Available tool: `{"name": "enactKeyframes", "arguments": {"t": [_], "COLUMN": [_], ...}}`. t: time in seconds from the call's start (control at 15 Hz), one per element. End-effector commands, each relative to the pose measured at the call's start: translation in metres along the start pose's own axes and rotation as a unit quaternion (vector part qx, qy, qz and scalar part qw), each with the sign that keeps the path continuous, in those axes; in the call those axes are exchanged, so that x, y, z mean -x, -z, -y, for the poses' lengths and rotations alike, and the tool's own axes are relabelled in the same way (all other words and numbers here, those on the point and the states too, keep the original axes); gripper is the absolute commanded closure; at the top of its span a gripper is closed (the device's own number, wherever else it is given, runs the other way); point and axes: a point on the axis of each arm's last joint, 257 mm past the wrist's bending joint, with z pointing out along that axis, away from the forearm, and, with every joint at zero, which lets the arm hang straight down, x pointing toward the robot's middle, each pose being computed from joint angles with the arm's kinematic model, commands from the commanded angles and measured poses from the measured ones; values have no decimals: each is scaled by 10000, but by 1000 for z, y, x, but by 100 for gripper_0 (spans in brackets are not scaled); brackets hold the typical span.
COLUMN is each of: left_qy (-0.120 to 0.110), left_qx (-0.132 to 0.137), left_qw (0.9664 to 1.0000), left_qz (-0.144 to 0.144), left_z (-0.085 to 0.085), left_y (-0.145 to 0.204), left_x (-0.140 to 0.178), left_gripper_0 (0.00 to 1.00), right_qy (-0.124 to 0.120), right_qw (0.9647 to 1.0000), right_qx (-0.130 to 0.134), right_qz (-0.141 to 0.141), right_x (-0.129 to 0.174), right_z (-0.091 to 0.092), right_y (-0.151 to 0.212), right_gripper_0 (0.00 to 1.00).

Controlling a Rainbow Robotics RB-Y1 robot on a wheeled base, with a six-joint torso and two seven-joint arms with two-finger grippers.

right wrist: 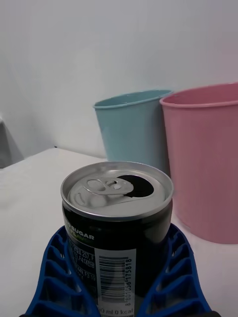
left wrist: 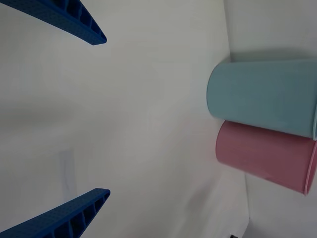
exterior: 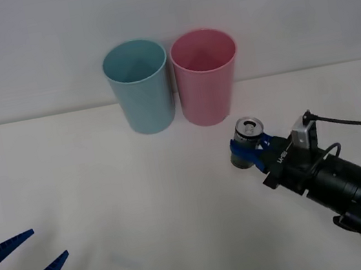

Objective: Grasp the object on the table and drop it into the matching bin: aluminum can to the light blue bin, PET bottle to the pink bin.

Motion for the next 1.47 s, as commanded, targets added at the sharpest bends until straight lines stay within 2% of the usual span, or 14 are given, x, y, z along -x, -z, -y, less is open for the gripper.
{"name": "enactKeyframes", "arguments": {"t": [0.07, 0.4, 0.67, 0.8, 1.2, 1.4, 1.47], "left_qy": [0, 0, 0, 0, 0, 0, 0], "left_qx": [0, 0, 0, 0, 0, 0, 0], "left_qw": [10000, 10000, 10000, 10000, 10000, 10000, 10000], "left_qz": [0, 0, 0, 0, 0, 0, 0], "left_z": [0, 0, 0, 0, 0, 0, 0], "left_y": [0, 0, 0, 0, 0, 0, 0], "left_x": [0, 0, 0, 0, 0, 0, 0], "left_gripper_0": [0, 0, 0, 0, 0, 0, 0], "right_qy": [-170, -381, -133, 4, 557, 868, 893], "right_qw": [9995, 9966, 9932, 9922, 9927, 9913, 9914], "right_qx": [183, 566, 916, 1010, 783, 800, 791], "right_qz": [171, 466, 700, 735, 729, 591, 541], "right_x": [30, 79, 120, 133, 156, 157, 156], "right_z": [-5, -13, -26, -31, -39, -34, -31], "right_y": [-8, -34, -61, -72, -123, -151, -161], "right_gripper_0": [100, 100, 100, 100, 100, 100, 100]}}
